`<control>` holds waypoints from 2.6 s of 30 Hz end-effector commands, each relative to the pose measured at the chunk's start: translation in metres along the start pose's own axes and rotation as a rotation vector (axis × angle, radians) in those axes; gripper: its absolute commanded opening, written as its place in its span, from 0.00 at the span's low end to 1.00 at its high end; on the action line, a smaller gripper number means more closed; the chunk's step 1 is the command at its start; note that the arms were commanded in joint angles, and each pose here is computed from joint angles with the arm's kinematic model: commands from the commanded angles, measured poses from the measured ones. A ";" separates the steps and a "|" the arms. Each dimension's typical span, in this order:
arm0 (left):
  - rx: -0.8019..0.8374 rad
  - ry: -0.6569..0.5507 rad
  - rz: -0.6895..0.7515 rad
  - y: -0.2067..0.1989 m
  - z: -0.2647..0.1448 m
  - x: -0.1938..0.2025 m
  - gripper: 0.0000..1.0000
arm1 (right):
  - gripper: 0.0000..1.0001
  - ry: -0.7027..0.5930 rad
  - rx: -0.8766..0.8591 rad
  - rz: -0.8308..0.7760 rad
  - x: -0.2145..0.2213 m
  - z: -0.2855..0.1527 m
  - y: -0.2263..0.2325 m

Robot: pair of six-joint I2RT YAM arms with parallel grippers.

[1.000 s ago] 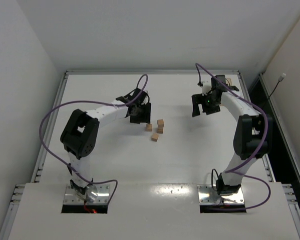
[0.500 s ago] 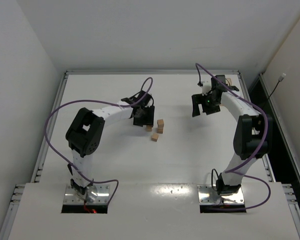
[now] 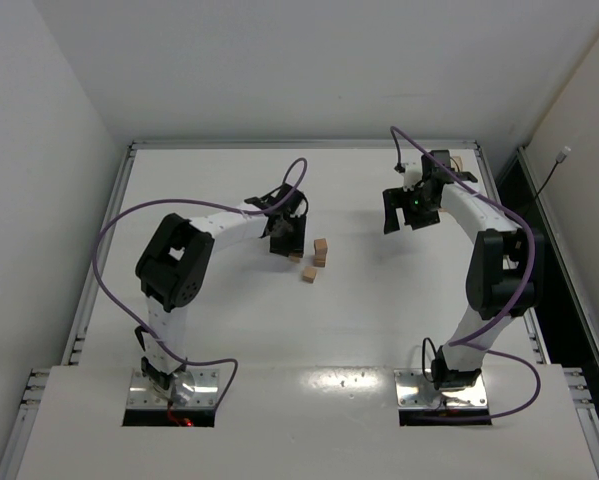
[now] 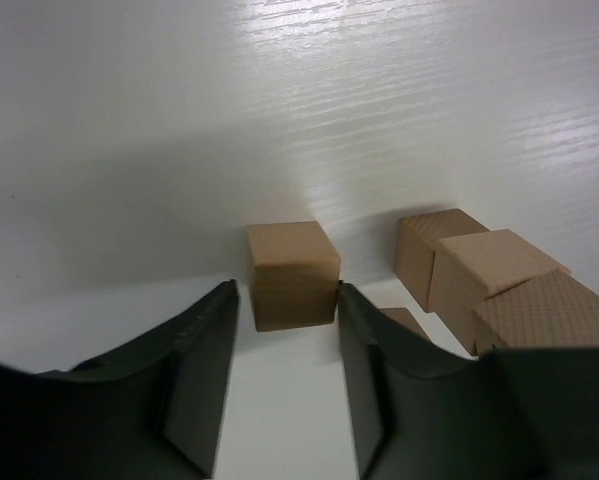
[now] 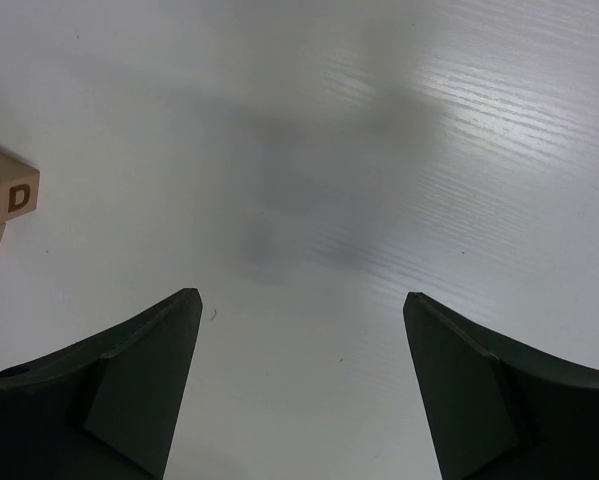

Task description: Build the wood block tower

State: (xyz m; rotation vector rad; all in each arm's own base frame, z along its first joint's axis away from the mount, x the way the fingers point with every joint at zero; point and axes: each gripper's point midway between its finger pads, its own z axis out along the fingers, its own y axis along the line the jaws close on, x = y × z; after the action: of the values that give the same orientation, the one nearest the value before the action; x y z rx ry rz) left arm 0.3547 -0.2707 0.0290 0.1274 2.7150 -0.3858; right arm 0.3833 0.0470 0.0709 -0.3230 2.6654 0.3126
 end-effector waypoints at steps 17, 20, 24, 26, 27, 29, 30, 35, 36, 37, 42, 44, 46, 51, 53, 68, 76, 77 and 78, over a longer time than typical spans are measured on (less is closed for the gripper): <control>0.094 -0.250 0.405 -0.038 -0.095 -0.082 0.00 | 0.80 -0.036 -0.014 -0.011 -0.008 -0.006 0.001; 0.157 -0.264 0.539 -0.055 -0.124 -0.094 0.00 | 0.80 -0.045 -0.013 -0.014 -0.010 -0.009 0.002; 0.242 -0.217 0.632 -0.069 -0.141 -0.090 0.00 | 0.80 -0.046 -0.022 -0.014 -0.010 -0.009 0.003; 0.278 -0.193 0.677 -0.073 -0.148 -0.084 0.00 | 0.80 -0.046 -0.021 -0.023 -0.010 -0.009 0.003; 0.299 -0.195 0.695 -0.078 -0.152 -0.087 0.00 | 0.80 -0.055 -0.020 -0.026 -0.012 -0.012 0.003; 0.396 -0.169 0.760 -0.086 -0.162 -0.079 0.00 | 0.80 -0.046 -0.021 -0.023 -0.008 -0.010 0.004; 0.423 -0.177 0.771 -0.085 -0.167 -0.082 0.00 | 0.80 -0.055 -0.020 -0.026 -0.010 -0.013 0.004; 0.435 -0.166 0.842 -0.083 -0.180 -0.084 0.00 | 0.80 -0.053 -0.024 -0.034 -0.010 -0.012 0.008; 0.443 -0.150 0.847 -0.085 -0.176 -0.085 0.00 | 0.80 -0.053 -0.024 -0.034 -0.010 -0.012 0.008; 0.441 -0.128 0.854 -0.084 -0.172 -0.084 0.00 | 0.80 -0.045 -0.026 -0.031 -0.008 -0.009 0.007; 0.449 -0.030 0.868 -0.081 -0.156 -0.068 0.00 | 0.80 -0.053 -0.024 -0.034 -0.012 -0.011 0.007; 0.454 -0.015 0.874 -0.084 -0.151 -0.064 0.00 | 0.80 -0.053 -0.024 -0.034 -0.012 -0.011 0.007; 0.448 0.010 0.885 -0.084 -0.149 -0.059 0.00 | 0.80 -0.053 -0.024 -0.034 -0.012 -0.011 0.007; 0.445 0.048 0.895 -0.087 -0.138 -0.049 0.00 | 0.80 -0.053 -0.024 -0.034 -0.012 -0.011 0.007; 0.449 0.061 0.900 -0.089 -0.134 -0.046 0.00 | 0.80 -0.053 -0.024 -0.034 -0.012 -0.011 0.007; 0.382 0.089 0.971 -0.105 -0.116 -0.033 0.00 | 0.80 -0.045 -0.026 -0.031 -0.010 -0.008 0.006; 0.356 0.108 0.961 -0.101 -0.105 -0.033 0.00 | 0.80 -0.045 -0.026 -0.031 -0.010 -0.008 0.006; 0.356 0.109 0.961 -0.101 -0.105 -0.033 0.00 | 0.80 -0.045 -0.026 -0.031 -0.010 -0.008 0.006; 0.356 0.109 0.961 -0.101 -0.103 -0.034 0.00 | 0.80 -0.045 -0.026 -0.031 -0.010 -0.008 0.006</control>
State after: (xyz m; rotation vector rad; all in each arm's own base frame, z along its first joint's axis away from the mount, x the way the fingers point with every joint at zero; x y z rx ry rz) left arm 0.3278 -0.3332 0.1571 1.4808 2.3158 -0.5564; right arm 0.3831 0.0490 0.0720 -0.3319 2.6598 0.3269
